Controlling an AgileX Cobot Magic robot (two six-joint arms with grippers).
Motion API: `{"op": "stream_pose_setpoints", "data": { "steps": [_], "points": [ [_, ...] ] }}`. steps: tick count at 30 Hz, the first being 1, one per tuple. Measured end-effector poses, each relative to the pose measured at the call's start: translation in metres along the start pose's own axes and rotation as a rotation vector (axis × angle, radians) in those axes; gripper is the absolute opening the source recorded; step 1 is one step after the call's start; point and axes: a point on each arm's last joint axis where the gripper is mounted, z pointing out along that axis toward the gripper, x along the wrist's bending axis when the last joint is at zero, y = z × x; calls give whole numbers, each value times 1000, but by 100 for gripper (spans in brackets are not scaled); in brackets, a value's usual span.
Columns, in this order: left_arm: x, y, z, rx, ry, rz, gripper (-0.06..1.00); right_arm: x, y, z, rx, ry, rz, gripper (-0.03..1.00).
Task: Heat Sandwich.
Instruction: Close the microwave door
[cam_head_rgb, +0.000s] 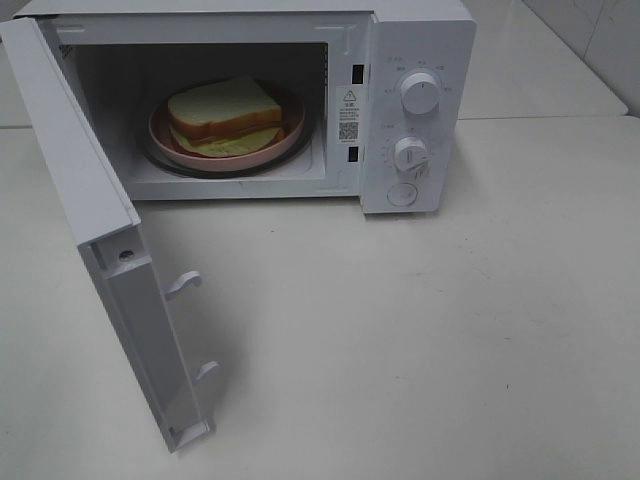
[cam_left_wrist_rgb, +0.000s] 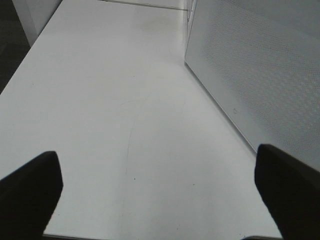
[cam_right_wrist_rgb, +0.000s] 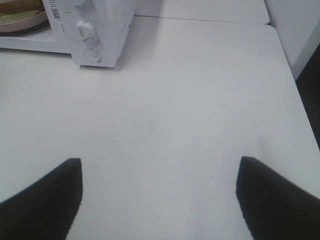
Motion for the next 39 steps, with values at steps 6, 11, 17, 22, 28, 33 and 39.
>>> {"op": "stream_pose_setpoints", "data": {
  "steps": [6,11,17,22,28,33,39],
  "points": [
    [0,0,0,0,0,0,97,3,-18,14,-10,-48,52,77],
    [0,0,0,0,0,0,97,5,-19,16,-30,-70,72,77],
    [0,0,0,0,0,0,97,5,-19,16,-29,-75,76,77],
    [0,0,0,0,0,0,97,5,-19,16,-29,-75,76,77],
    [0,0,0,0,0,0,97,5,-19,16,-29,-75,76,77],
    [0,0,0,0,0,0,97,5,-19,16,-29,-75,76,77],
    [0,0,0,0,0,0,97,5,-19,16,-29,-75,76,77]
  ]
}}
